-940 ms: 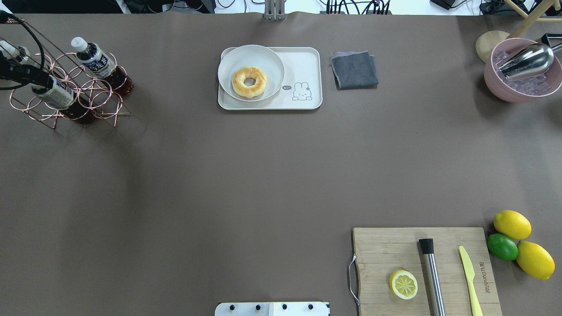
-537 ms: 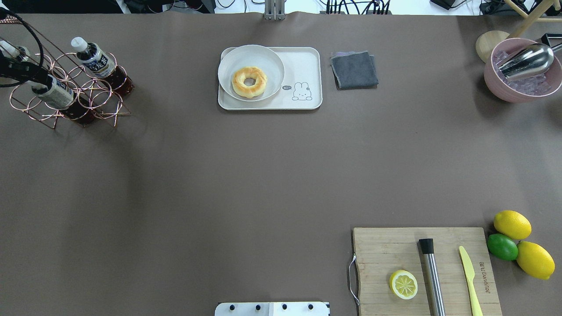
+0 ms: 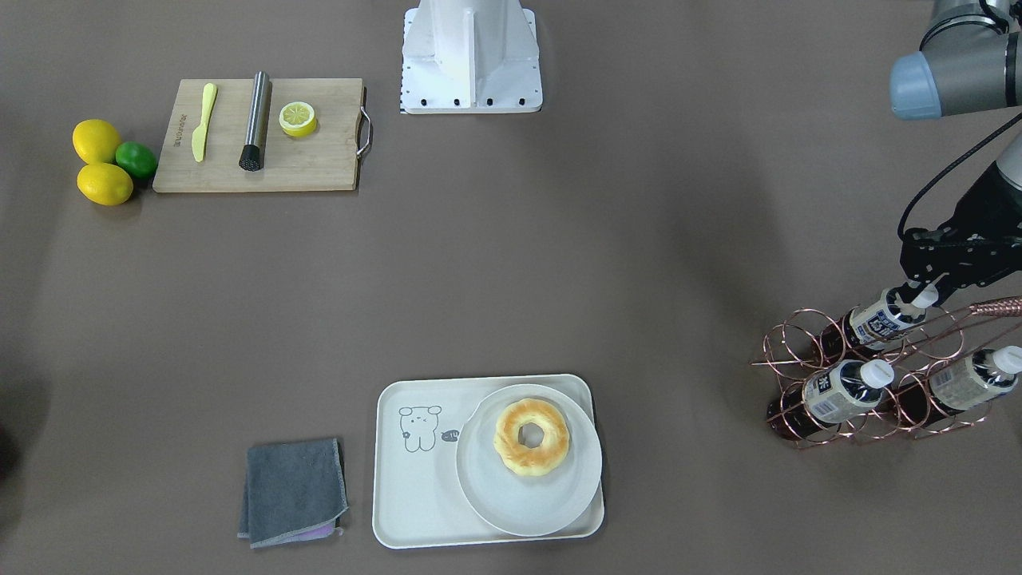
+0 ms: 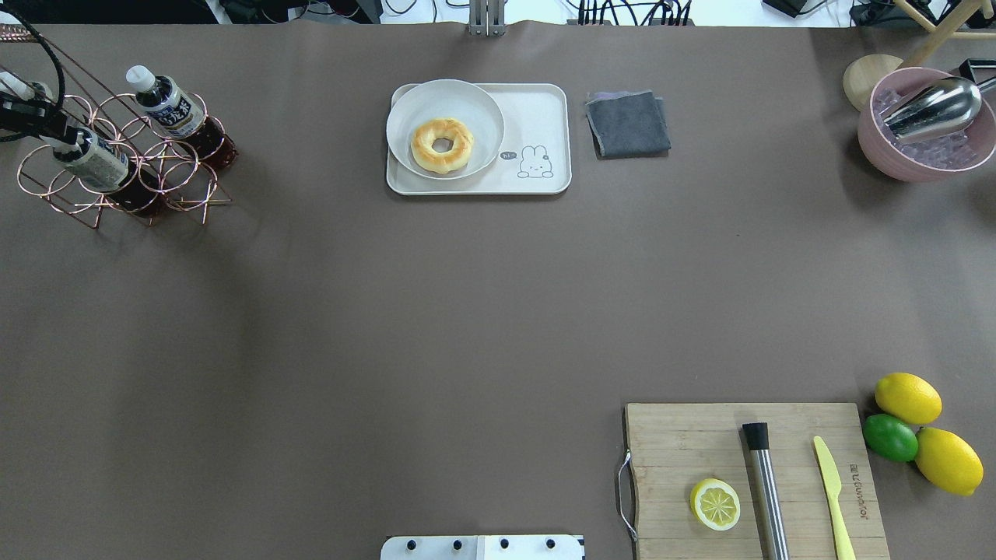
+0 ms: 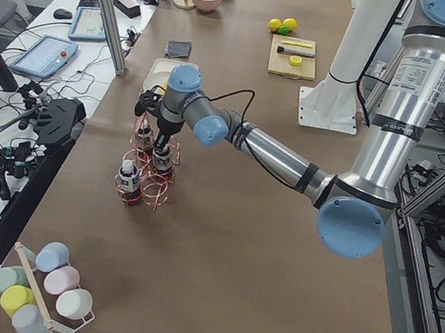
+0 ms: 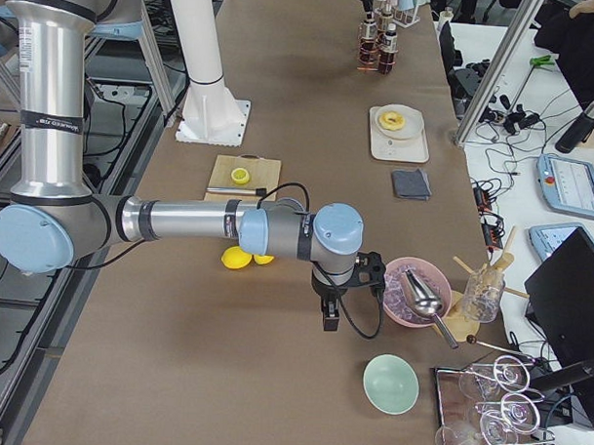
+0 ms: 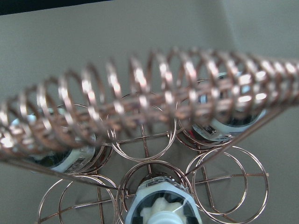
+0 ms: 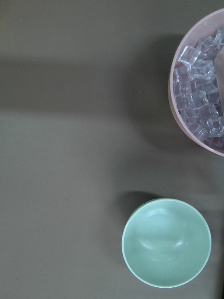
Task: Place tea on tray
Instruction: 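Close the left gripper on the bottle cap and lift it from the rack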
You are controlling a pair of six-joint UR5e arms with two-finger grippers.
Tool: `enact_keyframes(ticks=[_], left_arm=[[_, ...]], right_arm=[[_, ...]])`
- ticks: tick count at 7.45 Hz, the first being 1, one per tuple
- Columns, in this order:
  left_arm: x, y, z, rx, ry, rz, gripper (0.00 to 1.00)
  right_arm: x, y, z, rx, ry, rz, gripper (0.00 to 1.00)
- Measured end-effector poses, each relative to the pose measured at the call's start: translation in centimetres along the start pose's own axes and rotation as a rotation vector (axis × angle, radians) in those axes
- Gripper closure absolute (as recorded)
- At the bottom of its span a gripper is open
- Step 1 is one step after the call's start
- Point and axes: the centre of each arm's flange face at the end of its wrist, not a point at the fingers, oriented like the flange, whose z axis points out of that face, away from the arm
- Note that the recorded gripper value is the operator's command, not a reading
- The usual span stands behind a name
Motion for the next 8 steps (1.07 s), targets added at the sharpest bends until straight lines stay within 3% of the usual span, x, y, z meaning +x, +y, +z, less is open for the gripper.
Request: enact_keyframes(ticks=[2,6,8], left_arm=[[1.4,-2.5,-2.8,-0.015,0.013,-0.030,1.00],[2.7,-7.8,-12.4,-0.027,-0.062,-0.015,1.00],[4.8,-7.6,-15.3,-0.023,-0.064,-0.027,1.00]], right_arm=[[0.0,0.0,0.0,0.001,0.000,-0.001,0.00],[0.0,-0.1,-0.1,0.002,0.000,0.001,0.00],[0.0,0.0,0.0,0.000,0.000,0.002,0.00]])
